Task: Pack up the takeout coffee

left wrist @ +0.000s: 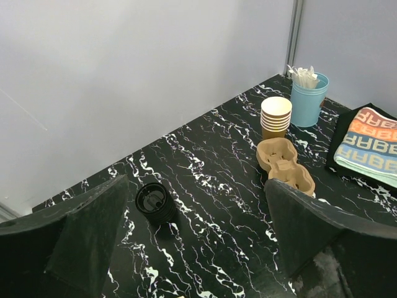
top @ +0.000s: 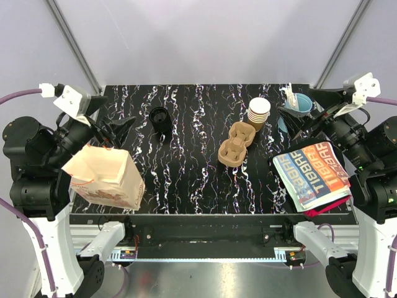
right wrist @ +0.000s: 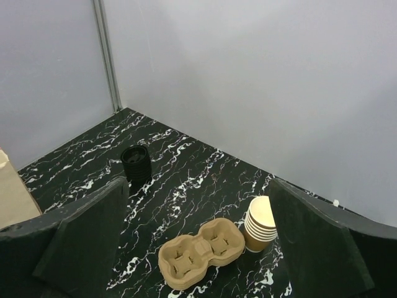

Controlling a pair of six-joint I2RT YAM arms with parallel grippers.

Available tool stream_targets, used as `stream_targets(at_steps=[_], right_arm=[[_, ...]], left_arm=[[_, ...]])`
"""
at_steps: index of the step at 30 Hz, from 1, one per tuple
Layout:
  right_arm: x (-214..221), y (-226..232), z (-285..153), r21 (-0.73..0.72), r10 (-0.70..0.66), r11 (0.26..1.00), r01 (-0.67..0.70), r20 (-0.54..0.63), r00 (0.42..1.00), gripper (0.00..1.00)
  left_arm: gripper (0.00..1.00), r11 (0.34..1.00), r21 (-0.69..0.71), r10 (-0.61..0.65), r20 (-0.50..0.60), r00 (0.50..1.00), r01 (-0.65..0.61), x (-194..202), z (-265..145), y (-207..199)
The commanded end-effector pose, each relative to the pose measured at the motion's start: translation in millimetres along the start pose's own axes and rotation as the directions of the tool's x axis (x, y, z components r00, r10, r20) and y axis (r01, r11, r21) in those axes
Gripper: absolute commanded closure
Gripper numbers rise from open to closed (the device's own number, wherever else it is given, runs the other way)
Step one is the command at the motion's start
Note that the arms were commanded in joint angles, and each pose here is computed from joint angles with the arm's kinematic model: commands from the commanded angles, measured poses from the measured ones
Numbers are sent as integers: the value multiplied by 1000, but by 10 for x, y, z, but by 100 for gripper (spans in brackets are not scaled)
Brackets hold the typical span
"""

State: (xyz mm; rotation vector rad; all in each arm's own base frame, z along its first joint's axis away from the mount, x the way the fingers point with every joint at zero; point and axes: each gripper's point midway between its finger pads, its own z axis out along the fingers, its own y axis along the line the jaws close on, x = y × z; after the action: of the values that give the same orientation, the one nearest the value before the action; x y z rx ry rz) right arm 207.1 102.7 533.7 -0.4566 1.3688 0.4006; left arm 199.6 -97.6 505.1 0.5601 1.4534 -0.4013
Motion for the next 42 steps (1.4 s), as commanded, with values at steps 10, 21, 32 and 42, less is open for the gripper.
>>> stream_targets(at_steps=[10,21,32,42], right_arm=[[74,191,91,-167,-138,976,140,19,990,0],[946,-40,419,-219,-295,940,262,-139,945,0],[2072,-326,894,-271,-276,946,178,-388,879,0],[3033,-438,1352,-313,-232,949,41,-603,763,4]], left_arm=[[1,999,26,23,54,998,-25,-134,-28,-64],[1,999,21,28,50,998,-29,-117,-10,-42],[1,999,48,5,40,999,-7,-58,28,-57],[1,998,62,-19,25,999,18,18,79,-34]])
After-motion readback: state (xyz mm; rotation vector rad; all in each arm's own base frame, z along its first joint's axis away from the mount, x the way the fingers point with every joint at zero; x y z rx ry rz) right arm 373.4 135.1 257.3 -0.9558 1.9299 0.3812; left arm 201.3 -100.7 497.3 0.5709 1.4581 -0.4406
